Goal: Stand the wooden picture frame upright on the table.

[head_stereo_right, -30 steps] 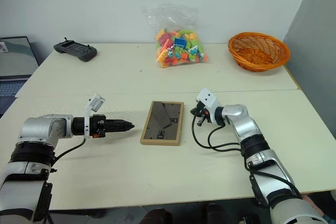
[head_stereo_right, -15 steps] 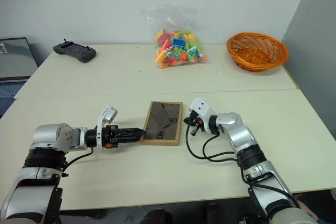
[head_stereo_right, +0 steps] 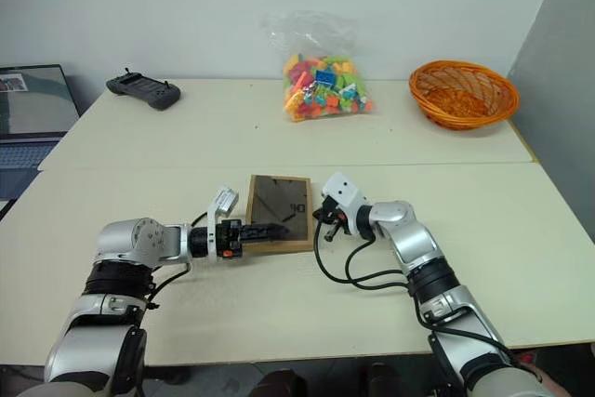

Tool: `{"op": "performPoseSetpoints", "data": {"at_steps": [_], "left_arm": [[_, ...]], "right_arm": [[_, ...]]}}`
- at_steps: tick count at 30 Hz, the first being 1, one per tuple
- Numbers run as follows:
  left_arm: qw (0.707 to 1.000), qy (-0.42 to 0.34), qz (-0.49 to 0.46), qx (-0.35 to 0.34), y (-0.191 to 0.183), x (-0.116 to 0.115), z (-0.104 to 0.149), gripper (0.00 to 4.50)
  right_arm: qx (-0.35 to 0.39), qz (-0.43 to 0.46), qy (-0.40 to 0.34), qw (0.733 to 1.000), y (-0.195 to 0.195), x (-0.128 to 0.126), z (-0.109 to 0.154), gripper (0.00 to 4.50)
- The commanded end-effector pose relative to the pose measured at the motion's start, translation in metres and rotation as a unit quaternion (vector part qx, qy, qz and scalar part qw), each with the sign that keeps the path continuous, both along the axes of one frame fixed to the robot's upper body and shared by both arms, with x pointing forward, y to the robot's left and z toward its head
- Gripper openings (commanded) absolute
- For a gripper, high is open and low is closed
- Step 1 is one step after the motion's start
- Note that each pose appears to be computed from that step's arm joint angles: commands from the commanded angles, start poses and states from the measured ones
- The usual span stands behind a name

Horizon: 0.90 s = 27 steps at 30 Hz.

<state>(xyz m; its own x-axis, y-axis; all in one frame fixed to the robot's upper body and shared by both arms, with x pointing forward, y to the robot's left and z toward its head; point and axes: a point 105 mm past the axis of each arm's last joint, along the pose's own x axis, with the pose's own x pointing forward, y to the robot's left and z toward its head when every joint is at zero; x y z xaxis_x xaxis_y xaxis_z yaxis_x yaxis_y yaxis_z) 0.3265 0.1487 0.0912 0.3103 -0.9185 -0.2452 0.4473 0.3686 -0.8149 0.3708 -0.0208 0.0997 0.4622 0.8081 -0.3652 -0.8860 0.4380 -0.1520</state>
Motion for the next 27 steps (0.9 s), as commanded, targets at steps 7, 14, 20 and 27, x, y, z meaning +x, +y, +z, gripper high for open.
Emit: {"op": "performPoseSetpoints", "data": {"at_steps": [7,14,20,27], "left_arm": [[0.998,-0.051,0.042,-0.021,0.015,0.012,0.027,2.14],[0.991,-0.110,0.067,-0.039,0.009,0.018,0.051,1.05],[0.977,-0.195,0.058,-0.058,-0.016,0.015,0.091,1.05],[0.972,-0.221,0.047,-0.056,-0.030,0.002,0.094,1.05]], "right_arm": [[0.003,-0.013,-0.023,1.000,-0.008,0.006,0.006,0.00],[0.002,-0.041,-0.060,0.997,-0.035,0.014,0.024,0.00],[0.106,0.001,-0.024,0.994,-0.039,0.004,0.092,0.47],[0.181,0.075,0.014,0.981,-0.017,-0.011,0.151,2.27]]}}
